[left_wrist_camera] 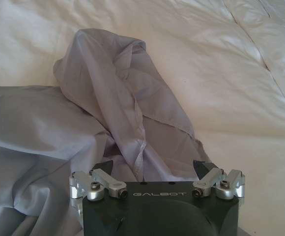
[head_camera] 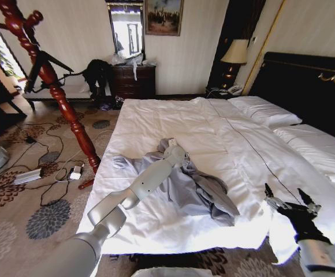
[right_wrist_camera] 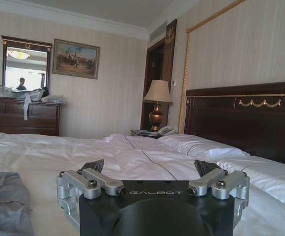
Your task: Pick up the clothes from the bed and hang them on the clothes hanger.
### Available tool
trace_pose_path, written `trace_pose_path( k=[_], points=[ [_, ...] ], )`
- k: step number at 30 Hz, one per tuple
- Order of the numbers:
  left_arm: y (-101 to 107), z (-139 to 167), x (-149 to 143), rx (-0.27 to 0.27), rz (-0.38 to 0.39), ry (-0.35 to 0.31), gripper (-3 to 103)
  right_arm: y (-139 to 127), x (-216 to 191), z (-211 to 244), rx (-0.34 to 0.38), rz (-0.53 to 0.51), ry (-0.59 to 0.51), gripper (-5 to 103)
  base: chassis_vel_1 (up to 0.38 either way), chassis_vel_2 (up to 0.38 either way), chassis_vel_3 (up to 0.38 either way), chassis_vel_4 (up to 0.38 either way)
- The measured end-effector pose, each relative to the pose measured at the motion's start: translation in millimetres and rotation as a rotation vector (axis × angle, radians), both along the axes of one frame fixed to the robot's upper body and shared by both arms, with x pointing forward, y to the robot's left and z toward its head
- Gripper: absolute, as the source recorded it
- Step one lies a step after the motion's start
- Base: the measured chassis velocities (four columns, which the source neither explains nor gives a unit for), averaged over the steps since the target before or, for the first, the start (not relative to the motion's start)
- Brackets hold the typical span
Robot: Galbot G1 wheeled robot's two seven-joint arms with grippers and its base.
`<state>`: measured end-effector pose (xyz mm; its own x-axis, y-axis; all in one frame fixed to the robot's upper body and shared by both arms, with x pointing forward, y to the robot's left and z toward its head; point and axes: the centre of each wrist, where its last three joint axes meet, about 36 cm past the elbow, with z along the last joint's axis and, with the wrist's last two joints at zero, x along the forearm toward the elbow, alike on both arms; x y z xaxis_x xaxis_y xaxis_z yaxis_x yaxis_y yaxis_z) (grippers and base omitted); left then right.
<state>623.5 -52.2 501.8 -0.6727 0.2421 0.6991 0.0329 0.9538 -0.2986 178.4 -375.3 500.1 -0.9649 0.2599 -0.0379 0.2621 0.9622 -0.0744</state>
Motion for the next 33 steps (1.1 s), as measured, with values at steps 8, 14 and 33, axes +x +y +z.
trace_pose_path(
  k=[8, 14, 33],
  points=[
    [-1, -3, 2, -0.052, -0.034, -0.069, 92, 0, -1, -1, 0.01, -0.003, -0.009, 100, 0.0, 0.0, 0.0, 0.0],
    [-2, -5, 4, -0.068, -0.089, -0.074, 93, 0, 0, -1, 0.009, -0.001, -0.011, 100, 0.0, 0.0, 0.0, 0.0],
    [13, -47, 19, -0.062, -0.162, -0.009, 42, 3, -1, 5, 0.017, -0.016, -0.024, 100, 0.0, 0.0, 0.0, 0.0]
  ],
)
